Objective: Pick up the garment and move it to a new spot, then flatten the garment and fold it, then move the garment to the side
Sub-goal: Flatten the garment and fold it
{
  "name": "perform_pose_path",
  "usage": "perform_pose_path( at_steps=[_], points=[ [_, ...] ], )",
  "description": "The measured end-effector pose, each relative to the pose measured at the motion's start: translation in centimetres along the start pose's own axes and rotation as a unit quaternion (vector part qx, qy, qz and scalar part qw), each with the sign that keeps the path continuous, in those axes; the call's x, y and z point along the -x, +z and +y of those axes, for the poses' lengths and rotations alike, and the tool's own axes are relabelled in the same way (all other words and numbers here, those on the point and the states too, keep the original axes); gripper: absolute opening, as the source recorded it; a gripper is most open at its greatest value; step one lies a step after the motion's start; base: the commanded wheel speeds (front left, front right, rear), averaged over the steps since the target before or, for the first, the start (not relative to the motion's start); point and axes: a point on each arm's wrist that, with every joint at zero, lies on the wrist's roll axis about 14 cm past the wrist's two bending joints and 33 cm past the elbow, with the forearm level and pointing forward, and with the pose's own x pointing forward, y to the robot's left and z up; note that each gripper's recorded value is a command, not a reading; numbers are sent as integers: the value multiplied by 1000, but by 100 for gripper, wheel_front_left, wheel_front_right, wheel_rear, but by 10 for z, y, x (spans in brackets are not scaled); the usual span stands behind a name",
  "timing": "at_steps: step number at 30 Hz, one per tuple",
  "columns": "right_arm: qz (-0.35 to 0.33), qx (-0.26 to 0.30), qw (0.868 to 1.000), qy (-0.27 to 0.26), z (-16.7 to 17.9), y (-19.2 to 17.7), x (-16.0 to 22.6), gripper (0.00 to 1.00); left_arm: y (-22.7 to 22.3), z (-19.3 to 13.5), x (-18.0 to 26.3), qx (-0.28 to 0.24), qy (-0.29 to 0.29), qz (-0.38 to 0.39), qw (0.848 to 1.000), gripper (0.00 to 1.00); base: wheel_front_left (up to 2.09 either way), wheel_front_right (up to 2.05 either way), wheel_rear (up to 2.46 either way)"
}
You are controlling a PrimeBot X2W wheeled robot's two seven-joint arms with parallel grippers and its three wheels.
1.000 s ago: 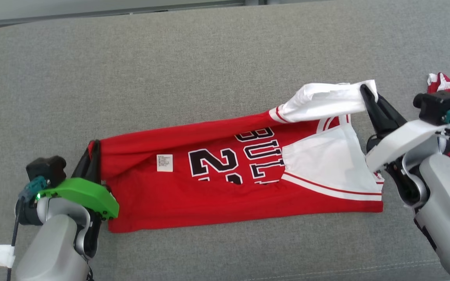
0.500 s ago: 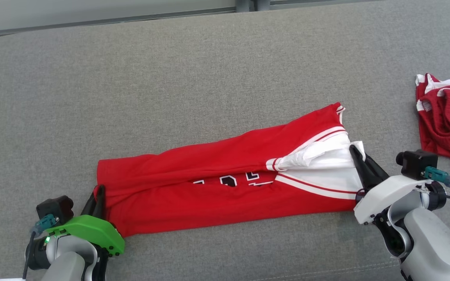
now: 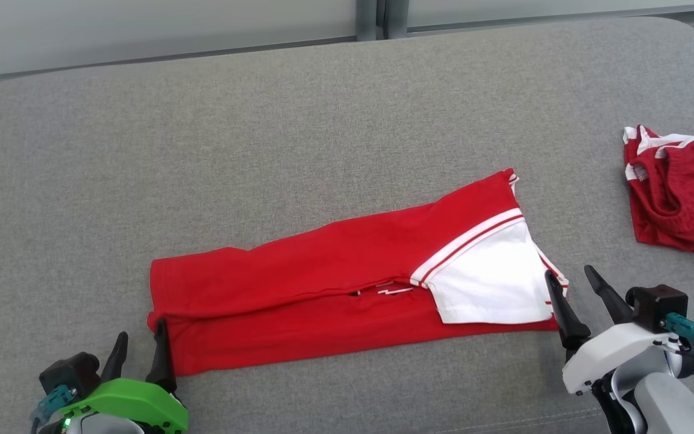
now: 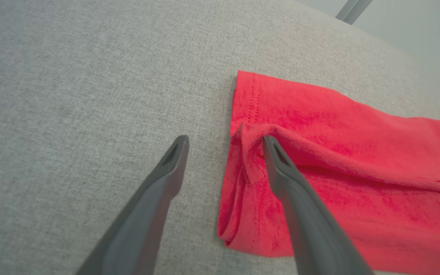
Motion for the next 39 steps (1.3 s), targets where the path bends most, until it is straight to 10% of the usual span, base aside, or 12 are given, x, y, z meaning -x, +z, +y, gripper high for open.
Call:
perform_pose_path(
  at_steps=[22, 39],
  points=[
    [-35, 24, 999, -30, -11, 40, 33, 100, 80, -69, 34, -11, -70, -152, 986, 100, 0, 0, 0],
    [115, 53, 992, 6, 3, 9, -36, 100, 88, -22, 60, 8, 0, -175, 985, 100, 0, 0, 0]
  ],
)
